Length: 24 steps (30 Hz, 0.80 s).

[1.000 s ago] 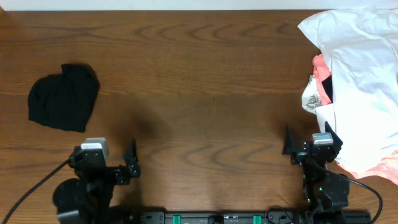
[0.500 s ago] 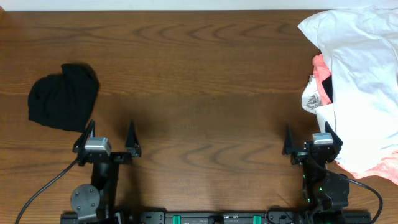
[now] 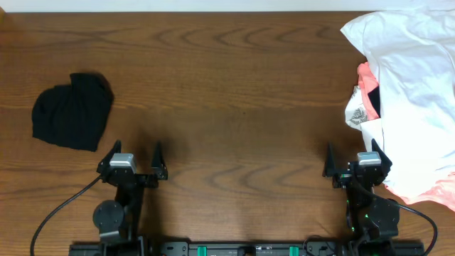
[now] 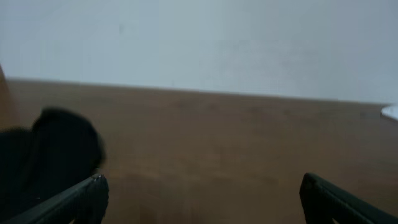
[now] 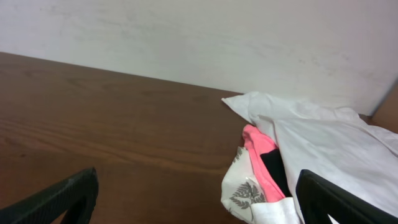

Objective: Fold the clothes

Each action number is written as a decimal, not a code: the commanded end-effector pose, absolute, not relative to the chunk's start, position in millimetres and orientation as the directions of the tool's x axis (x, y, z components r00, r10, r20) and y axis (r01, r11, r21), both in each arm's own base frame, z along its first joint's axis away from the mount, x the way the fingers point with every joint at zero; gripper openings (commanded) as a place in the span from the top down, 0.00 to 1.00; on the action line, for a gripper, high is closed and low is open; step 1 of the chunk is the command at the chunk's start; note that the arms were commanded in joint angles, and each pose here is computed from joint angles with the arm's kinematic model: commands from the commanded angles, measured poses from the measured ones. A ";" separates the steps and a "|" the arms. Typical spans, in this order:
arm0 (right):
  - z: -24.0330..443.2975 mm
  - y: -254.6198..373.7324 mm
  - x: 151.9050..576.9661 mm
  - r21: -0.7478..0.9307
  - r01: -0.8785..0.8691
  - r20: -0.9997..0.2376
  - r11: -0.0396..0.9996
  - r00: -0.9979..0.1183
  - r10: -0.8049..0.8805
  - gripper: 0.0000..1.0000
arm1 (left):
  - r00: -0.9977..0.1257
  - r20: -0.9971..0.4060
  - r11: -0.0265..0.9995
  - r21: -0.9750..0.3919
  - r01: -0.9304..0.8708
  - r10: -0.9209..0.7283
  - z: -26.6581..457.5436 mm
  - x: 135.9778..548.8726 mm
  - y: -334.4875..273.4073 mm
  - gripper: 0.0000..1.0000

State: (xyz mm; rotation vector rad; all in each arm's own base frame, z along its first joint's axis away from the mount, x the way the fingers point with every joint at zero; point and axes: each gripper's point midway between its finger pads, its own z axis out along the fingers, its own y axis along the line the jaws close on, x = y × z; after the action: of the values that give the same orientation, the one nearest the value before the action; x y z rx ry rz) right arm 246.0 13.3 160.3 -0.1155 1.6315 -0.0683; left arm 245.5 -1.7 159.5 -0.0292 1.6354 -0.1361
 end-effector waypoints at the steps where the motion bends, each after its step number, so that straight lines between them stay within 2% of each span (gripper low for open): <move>1: 159.6 8.3 246.0 -0.097 -0.008 -0.993 0.995 -0.062 -0.097 0.01 | -0.135 -0.984 0.991 -0.123 0.060 -0.114 143.1 243.7 -3.7 0.02; 24: 159.6 8.3 246.0 -0.097 -0.008 -0.993 0.995 -0.062 -0.097 0.01 | -0.143 -0.984 0.987 -0.123 0.099 -0.108 142.3 243.4 -13.4 0.02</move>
State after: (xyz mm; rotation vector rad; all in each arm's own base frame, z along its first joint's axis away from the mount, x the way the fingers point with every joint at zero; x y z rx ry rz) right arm 245.9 13.2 160.3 -0.1152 1.6316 -0.0686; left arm 244.2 -11.6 158.1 -0.0023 1.6554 -0.1644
